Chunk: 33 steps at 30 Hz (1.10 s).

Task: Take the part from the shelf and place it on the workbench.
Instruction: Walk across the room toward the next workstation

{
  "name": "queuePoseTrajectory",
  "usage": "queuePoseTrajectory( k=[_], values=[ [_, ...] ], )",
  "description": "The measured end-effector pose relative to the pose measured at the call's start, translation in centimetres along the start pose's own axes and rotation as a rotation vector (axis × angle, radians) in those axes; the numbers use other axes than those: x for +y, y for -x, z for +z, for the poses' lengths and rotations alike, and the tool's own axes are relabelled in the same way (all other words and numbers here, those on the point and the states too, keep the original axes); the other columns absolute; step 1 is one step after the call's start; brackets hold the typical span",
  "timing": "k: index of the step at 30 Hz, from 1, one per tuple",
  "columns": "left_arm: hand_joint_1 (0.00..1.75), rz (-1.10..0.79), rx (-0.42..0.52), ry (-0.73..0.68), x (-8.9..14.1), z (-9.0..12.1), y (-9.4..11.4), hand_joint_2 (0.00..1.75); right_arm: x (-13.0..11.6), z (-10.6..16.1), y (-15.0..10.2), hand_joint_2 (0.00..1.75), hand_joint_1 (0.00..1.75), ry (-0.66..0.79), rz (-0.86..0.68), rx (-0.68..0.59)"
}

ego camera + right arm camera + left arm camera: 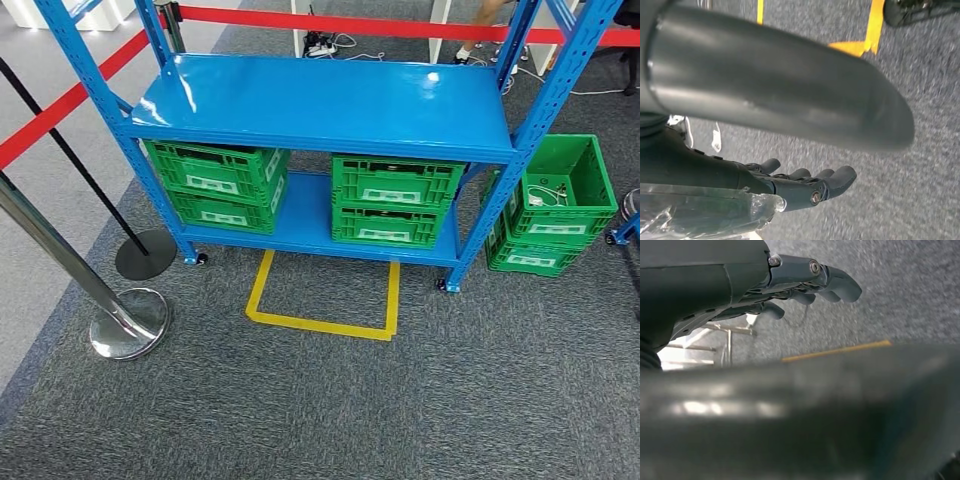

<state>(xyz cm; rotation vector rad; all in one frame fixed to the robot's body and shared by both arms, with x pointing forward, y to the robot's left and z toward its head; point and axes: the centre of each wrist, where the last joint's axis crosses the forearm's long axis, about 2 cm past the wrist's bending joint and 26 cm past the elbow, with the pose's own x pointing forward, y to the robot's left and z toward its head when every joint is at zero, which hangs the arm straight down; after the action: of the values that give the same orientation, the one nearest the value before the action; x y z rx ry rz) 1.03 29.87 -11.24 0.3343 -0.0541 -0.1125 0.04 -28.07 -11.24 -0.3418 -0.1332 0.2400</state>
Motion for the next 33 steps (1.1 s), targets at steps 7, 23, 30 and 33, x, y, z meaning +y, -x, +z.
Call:
queuePoseTrajectory(
  k=[7, 23, 30, 33],
  values=[
    [0.00, 0.046, -0.039, 0.084, -0.1, 0.0, 0.4, 0.00, -0.3, -0.1, 0.1, 0.00, 0.00, -0.081, -0.084, -0.016],
    [0.00, 0.164, -0.182, 0.268, -0.1, 0.2, -0.5, 0.00, -0.1, 0.1, 1.5, 0.00, 0.00, -0.285, -0.269, -0.038],
    [0.00, 0.219, -0.433, 0.280, 1.2, 1.4, -8.8, 0.00, 1.5, 1.9, 9.6, 0.00, 0.00, -0.341, -0.255, 0.167],
    [0.00, 0.230, -0.525, 0.278, 1.8, 2.2, -11.8, 0.00, 1.6, 2.9, 13.0, 0.00, 0.00, -0.348, -0.236, 0.255]
  ],
)
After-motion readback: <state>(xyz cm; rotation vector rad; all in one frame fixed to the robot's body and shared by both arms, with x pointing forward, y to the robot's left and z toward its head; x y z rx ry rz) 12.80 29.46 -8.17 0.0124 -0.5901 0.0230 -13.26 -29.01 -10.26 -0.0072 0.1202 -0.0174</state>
